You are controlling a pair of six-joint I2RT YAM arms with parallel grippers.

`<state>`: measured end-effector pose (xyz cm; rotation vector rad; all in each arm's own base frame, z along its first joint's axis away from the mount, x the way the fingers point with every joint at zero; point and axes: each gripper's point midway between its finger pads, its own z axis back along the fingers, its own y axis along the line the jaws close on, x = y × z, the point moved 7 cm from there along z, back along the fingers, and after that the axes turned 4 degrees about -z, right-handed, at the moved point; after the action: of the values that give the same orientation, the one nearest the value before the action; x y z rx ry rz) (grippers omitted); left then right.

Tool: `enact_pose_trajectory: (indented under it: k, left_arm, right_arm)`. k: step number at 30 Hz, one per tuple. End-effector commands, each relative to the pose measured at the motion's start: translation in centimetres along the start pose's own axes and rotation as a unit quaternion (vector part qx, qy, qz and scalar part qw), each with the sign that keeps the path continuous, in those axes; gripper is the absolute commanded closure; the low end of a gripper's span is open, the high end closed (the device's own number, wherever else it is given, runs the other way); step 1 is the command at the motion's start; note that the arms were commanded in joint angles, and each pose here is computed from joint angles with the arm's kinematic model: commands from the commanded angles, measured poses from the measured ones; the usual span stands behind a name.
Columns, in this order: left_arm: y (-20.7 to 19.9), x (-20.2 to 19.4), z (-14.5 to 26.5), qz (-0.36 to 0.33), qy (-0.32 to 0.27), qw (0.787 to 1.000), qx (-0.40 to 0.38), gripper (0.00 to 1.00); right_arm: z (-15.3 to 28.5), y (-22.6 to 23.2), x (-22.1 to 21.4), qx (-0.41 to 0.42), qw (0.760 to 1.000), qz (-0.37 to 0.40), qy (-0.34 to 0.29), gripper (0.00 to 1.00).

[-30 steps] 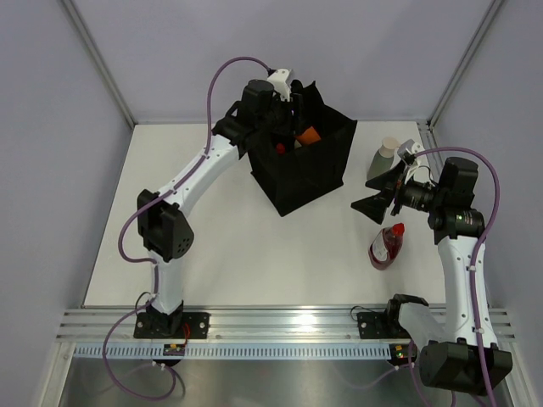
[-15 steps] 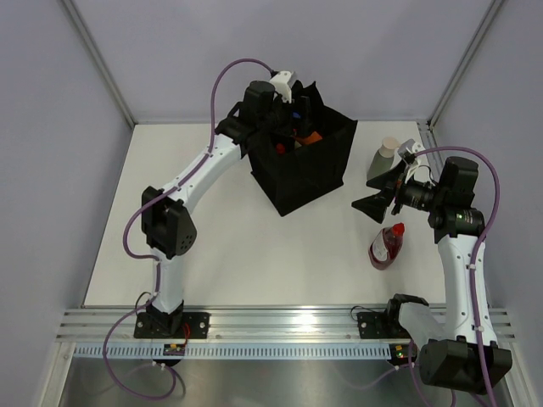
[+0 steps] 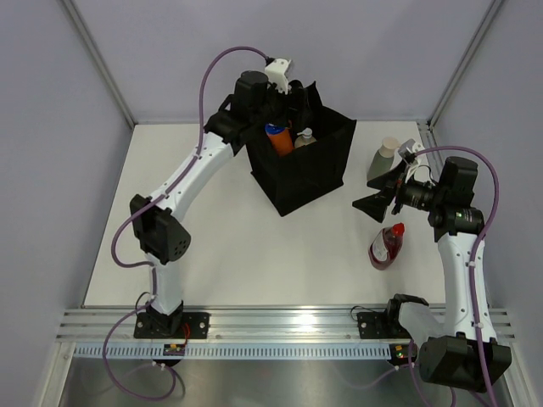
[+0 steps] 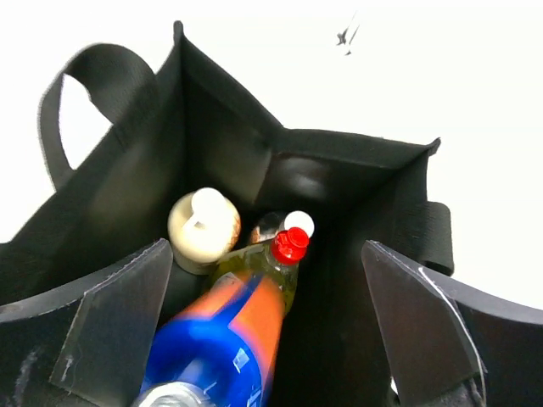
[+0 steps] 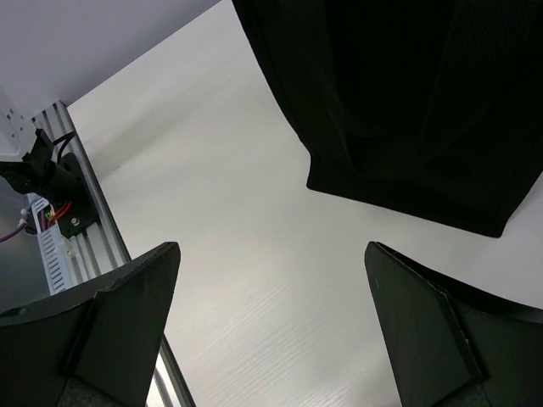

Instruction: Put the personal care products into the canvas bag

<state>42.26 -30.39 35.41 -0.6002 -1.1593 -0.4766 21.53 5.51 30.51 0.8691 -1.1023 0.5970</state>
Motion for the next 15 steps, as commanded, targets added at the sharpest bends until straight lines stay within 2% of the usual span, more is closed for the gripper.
enact_pose_trajectory:
  k: [1,7,15]
  left_arm:
    - [-1.5,8.9,7.0,-0.045,-0.136,0.990,0.011,0.01]
    - [-0.8,8.3,8.4,-0.051,-0.127,0.990,0.015,0.01]
    - [-0.2,4.4,4.8,-0.023,-0.066,0.997,-0.025,0.01]
  right_arm:
    - [0.1,-0.5,0.2,-0.007,1.000,0.015,-0.005,0.01]
    - [0.1,-0.9,0.0,-0.012,1.000,0.007,-0.003,0.01]
    - [0.3,-1.4,-0.1,-0.019,1.000,0.000,-0.003,0.00]
